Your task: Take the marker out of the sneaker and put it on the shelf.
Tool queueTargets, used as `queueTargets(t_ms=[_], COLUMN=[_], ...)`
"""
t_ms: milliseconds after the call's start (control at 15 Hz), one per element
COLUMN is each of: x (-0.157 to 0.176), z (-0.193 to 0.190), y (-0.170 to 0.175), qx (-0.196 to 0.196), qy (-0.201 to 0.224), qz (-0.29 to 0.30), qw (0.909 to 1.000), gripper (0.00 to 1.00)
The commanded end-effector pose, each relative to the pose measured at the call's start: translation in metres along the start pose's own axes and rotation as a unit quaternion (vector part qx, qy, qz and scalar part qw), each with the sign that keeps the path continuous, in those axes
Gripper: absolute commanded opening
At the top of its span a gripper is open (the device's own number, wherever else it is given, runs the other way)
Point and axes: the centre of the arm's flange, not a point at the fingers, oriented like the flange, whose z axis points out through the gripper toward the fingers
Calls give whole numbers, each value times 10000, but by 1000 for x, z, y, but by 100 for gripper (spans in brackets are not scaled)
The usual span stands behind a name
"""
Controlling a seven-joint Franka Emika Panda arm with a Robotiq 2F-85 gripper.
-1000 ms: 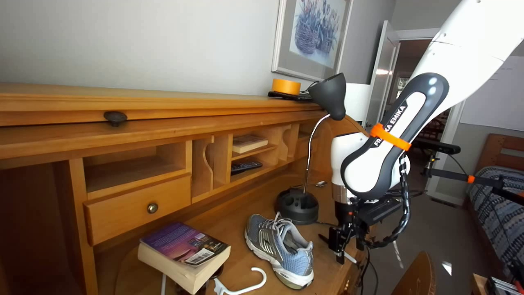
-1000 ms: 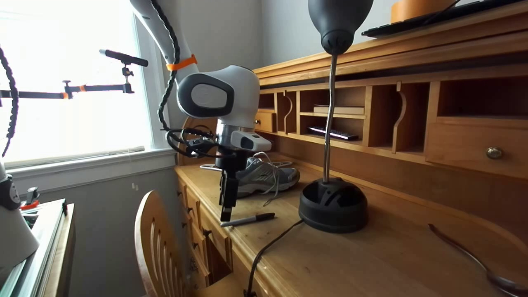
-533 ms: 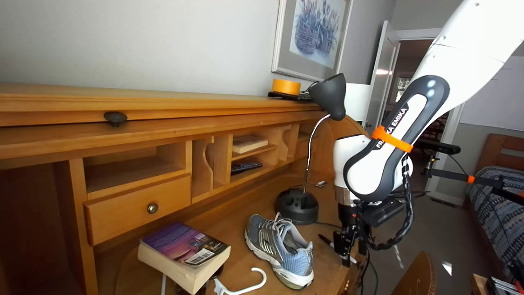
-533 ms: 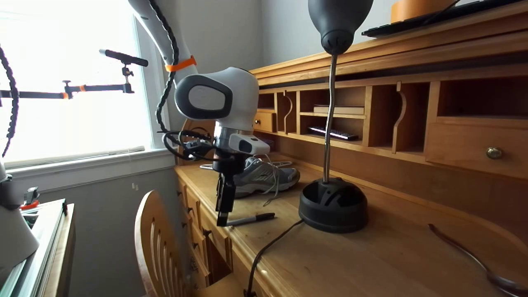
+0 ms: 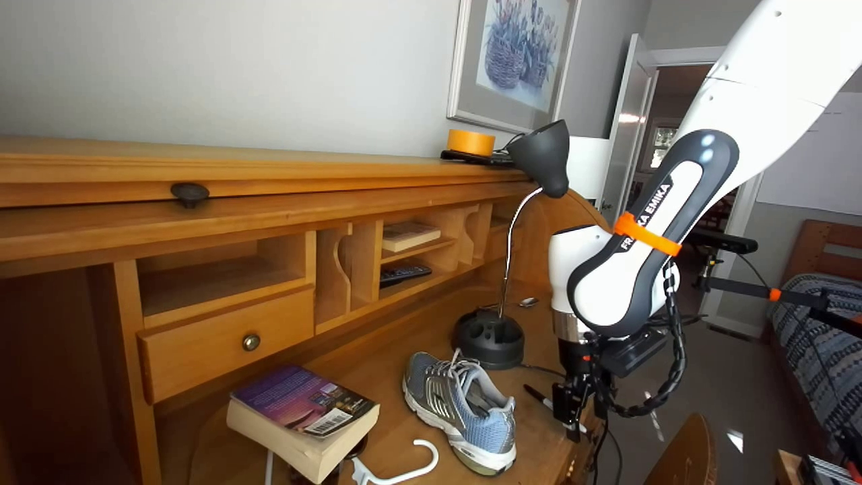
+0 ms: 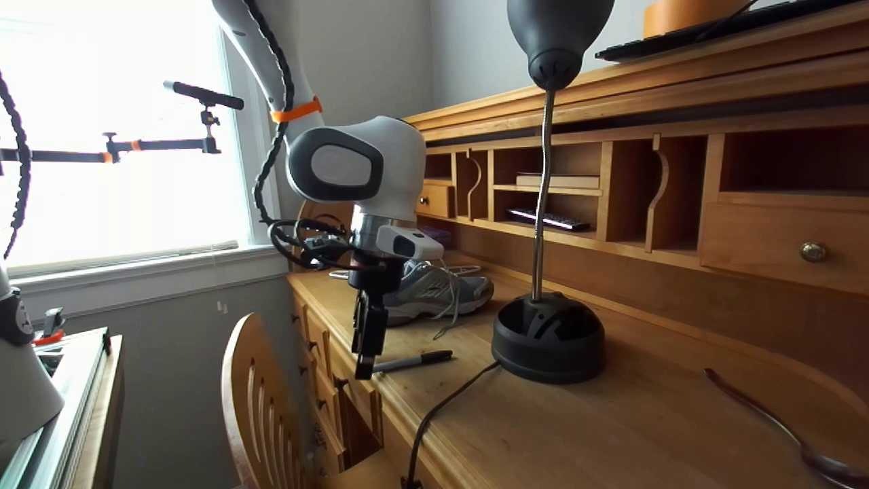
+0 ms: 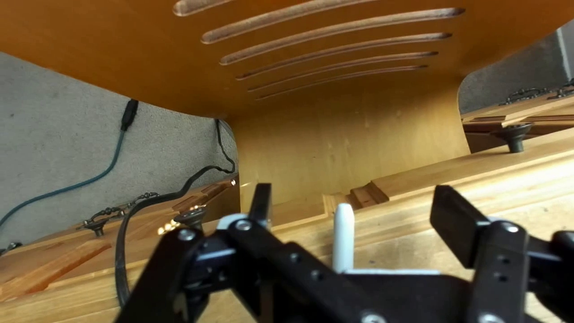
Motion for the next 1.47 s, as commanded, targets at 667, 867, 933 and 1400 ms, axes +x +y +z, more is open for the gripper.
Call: queueTargets(t_ms=[667, 867, 933, 1400], x=[-3, -3, -2, 0], z=[10, 10, 10, 9], y=[6, 7, 8, 9], qx=[-264, -290, -290, -313], qy=[-6, 6, 24, 113], qz=[-253, -272, -273, -269], qw=[9993, 9992, 9992, 9991], gripper=[61, 83, 90, 44])
